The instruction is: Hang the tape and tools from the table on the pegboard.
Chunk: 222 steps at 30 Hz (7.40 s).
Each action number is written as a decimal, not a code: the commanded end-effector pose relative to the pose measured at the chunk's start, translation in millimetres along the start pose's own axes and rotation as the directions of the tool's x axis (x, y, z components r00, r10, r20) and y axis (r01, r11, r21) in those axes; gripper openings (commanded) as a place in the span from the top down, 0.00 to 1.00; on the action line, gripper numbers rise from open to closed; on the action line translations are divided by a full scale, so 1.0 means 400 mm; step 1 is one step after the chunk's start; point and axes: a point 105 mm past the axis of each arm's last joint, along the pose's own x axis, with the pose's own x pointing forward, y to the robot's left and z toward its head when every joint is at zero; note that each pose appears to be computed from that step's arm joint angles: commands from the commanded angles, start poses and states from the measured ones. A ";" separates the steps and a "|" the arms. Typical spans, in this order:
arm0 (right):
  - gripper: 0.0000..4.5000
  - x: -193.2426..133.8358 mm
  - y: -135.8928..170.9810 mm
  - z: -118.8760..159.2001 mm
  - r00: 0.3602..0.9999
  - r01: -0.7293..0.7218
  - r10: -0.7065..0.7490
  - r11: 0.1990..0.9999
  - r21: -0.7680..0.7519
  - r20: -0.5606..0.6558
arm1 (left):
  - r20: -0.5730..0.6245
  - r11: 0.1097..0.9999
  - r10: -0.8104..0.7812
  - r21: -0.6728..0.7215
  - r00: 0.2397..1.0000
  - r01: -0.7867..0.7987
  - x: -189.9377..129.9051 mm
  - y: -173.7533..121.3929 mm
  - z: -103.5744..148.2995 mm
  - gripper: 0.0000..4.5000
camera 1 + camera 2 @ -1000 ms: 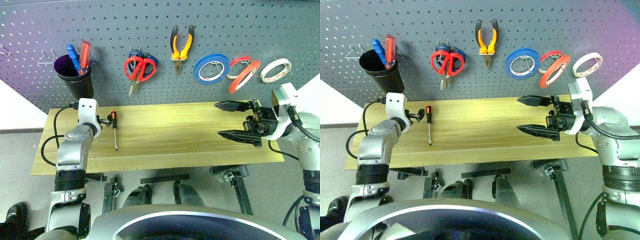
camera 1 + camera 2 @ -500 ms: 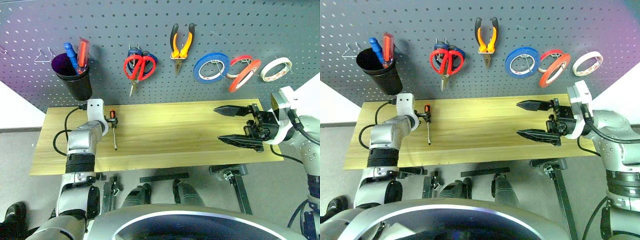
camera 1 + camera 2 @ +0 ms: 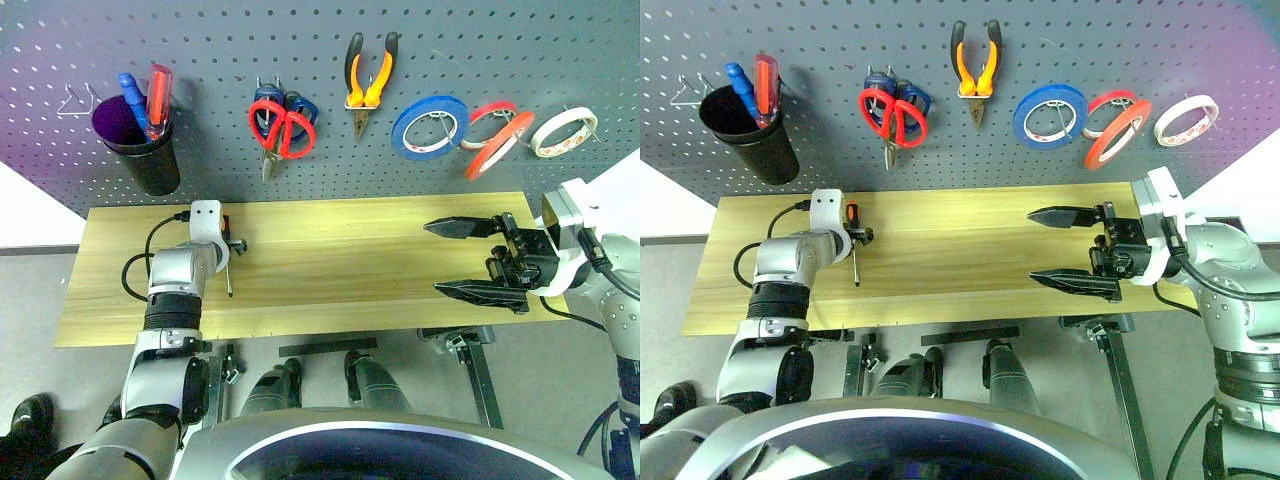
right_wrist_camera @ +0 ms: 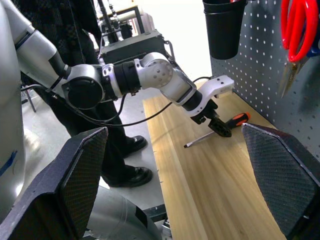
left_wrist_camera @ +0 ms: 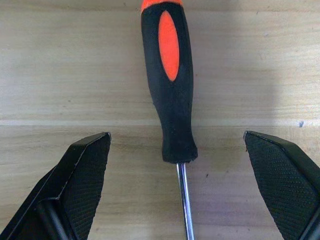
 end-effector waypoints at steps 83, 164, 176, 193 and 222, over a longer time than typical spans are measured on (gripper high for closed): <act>0.00 -0.065 -0.093 0.050 0.990 0.100 -0.083 0.982 -0.161 0.111 | 0.727 0.855 -0.341 0.504 0.596 -0.125 -0.414 -0.029 0.159 0.88; 0.00 -0.069 -0.102 0.052 0.987 0.139 -0.125 0.980 -0.143 0.102 | 0.890 0.949 -0.173 0.265 0.422 -0.170 -0.354 0.055 0.336 0.01; 0.00 -0.065 -0.118 0.042 0.986 0.134 -0.118 0.982 -0.136 0.118 | 0.874 0.912 -0.377 0.409 0.305 -0.045 -0.456 -0.083 0.392 0.01; 0.00 -0.052 -0.114 0.022 0.977 0.167 -0.145 0.976 -0.143 0.154 | 0.257 0.430 -0.903 0.550 0.345 0.715 -0.365 -0.293 0.149 0.01; 0.00 -0.004 -0.099 -0.138 0.970 0.218 -0.215 0.976 -0.018 0.113 | 0.198 0.518 -0.855 0.293 0.479 0.804 -0.321 -0.180 0.028 0.01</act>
